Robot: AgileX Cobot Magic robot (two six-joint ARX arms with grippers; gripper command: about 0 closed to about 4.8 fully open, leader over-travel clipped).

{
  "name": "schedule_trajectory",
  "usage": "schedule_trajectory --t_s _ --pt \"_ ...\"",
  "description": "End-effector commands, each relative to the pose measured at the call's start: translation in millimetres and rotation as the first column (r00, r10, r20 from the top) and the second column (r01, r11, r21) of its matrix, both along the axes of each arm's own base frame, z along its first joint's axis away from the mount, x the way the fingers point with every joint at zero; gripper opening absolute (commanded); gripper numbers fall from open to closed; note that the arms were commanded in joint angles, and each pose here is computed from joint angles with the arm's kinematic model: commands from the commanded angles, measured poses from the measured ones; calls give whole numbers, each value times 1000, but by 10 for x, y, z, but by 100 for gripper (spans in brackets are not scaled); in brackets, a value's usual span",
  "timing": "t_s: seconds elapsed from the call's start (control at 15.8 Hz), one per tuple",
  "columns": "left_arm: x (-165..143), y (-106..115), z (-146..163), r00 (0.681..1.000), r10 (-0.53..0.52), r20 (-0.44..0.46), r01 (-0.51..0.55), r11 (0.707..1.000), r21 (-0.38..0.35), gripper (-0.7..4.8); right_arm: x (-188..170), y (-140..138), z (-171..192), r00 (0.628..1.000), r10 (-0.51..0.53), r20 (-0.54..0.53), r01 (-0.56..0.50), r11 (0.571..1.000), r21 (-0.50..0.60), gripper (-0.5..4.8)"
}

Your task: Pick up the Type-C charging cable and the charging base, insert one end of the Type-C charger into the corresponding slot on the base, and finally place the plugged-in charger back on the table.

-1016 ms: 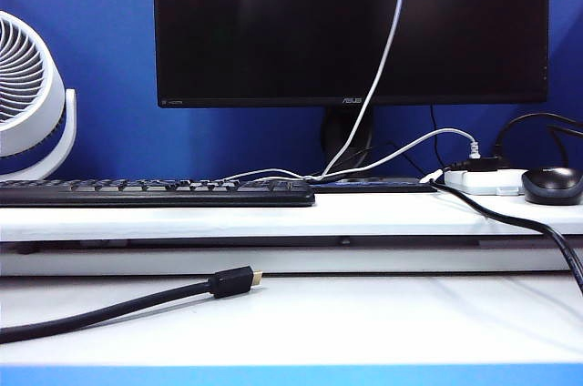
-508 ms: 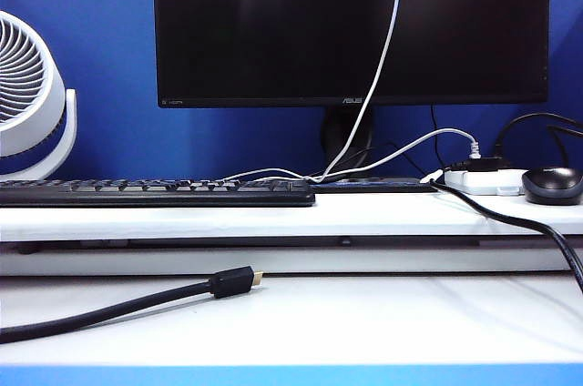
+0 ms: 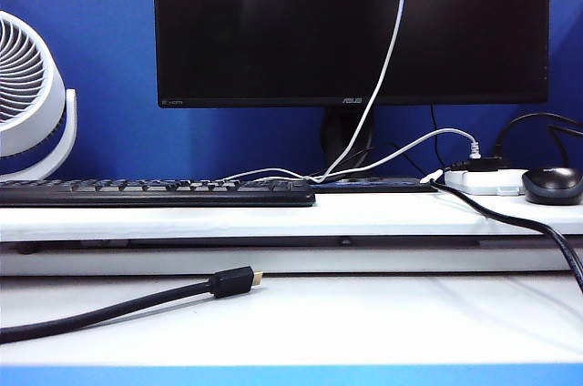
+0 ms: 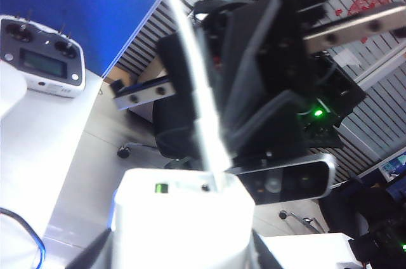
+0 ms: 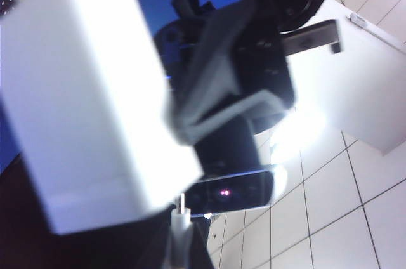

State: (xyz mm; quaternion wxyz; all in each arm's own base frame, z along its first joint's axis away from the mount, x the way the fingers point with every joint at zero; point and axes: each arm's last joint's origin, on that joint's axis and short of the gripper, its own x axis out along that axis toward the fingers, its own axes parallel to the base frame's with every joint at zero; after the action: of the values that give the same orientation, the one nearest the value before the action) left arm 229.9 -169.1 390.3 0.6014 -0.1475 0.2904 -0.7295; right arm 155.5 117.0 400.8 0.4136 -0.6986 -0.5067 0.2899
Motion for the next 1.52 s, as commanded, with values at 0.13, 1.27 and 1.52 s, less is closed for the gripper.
schedule_trajectory --t_s 0.13,1.27,1.52 --pt "64 -36 -25 999 12 30 -12 1000 -3 268 4 -7 24 999 -38 19 37 999 10 -1" --pt "1009 -475 -1461 904 296 307 -409 807 426 268 55 -34 -8 979 -205 -12 205 979 -8 -1" --pt "1079 -520 -1448 880 311 358 -438 823 363 269 130 -122 -31 951 -307 -28 307 952 -25 -1"
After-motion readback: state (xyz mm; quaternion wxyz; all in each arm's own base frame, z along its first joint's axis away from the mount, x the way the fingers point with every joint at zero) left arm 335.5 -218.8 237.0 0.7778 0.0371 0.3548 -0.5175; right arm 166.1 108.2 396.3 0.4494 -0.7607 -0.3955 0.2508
